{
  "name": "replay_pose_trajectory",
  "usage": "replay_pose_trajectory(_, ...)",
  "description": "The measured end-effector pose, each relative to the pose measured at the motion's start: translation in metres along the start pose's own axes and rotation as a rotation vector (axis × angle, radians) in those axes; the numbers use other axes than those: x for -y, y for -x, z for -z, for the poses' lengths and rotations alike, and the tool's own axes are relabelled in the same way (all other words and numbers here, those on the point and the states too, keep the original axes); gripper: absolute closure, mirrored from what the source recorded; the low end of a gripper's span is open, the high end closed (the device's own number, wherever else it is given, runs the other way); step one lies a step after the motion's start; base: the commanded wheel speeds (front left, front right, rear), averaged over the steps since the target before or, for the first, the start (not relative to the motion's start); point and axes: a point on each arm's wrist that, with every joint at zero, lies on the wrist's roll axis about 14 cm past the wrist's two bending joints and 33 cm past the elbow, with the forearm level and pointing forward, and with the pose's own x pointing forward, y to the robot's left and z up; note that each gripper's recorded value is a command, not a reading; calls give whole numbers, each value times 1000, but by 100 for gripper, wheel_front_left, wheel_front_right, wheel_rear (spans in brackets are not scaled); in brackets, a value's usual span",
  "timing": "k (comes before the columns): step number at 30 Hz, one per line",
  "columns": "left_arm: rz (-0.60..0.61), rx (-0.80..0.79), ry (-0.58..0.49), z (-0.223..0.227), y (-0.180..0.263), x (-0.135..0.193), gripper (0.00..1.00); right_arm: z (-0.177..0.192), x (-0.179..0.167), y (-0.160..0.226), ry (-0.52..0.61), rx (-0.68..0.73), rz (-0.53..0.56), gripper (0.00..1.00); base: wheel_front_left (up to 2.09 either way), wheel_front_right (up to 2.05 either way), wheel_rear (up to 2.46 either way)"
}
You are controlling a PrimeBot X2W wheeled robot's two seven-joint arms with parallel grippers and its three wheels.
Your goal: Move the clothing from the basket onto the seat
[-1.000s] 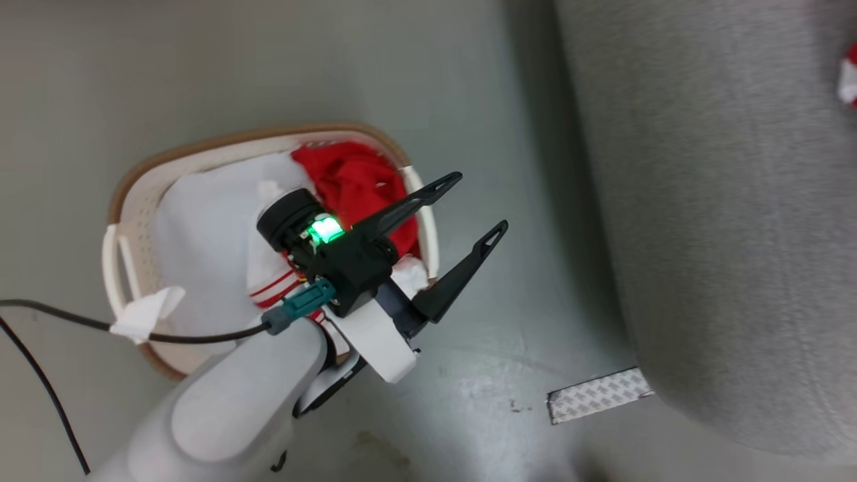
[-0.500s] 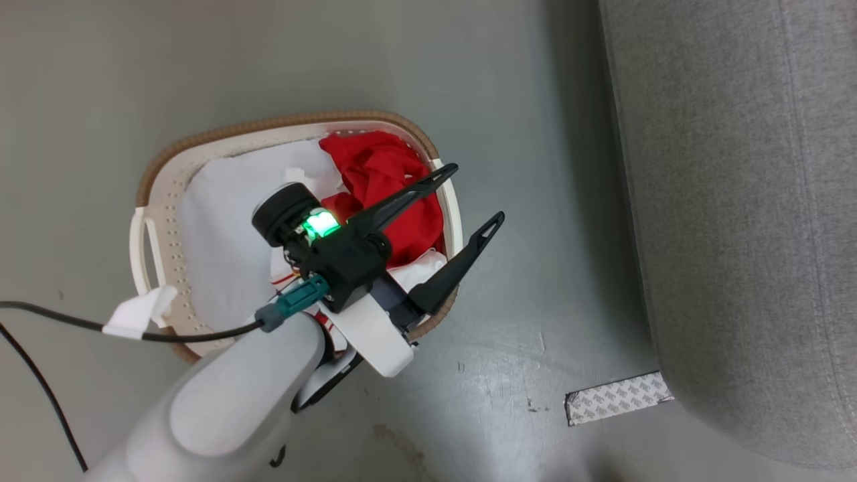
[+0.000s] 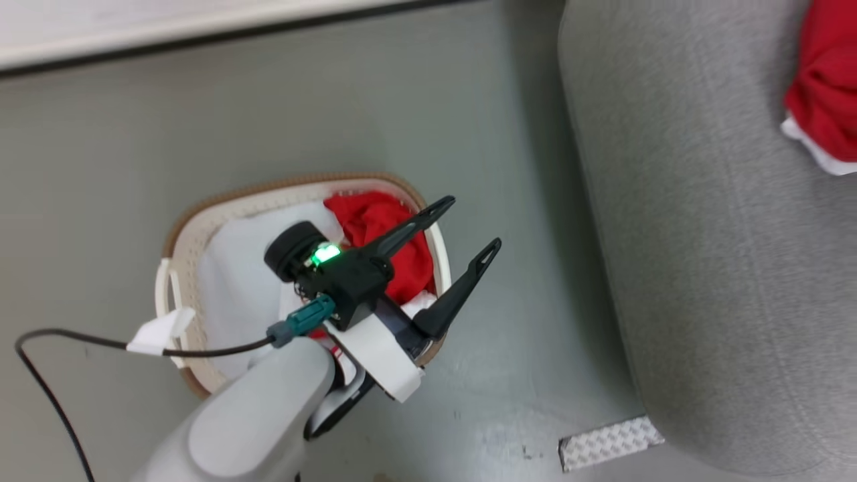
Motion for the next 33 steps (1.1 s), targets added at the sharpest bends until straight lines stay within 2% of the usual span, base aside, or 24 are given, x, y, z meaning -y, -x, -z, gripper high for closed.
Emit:
replay_pose_trajectory(6,-18,30,-13,-27,7,17,0,0,-1,39,31,1,-53,0,0,0,0)
replay_pose_trajectory(15,-94,117,-52,-80,23,32,0,-65,-4,114,69,302,-158,0,0,0,0)
replay_pose_trajectory(18,-138,144,-80,-98,35,30,0,-83,-10,140,122,394,-194,0,0,0,0)
replay_pose_trajectory(26,-315,223,-155,-145,75,11,0,-129,-49,206,120,658,-342,0,0,0,0)
replay_pose_trajectory(33,-519,248,-190,-159,128,-16,0,-130,-89,235,104,783,-460,0,0,0,0)
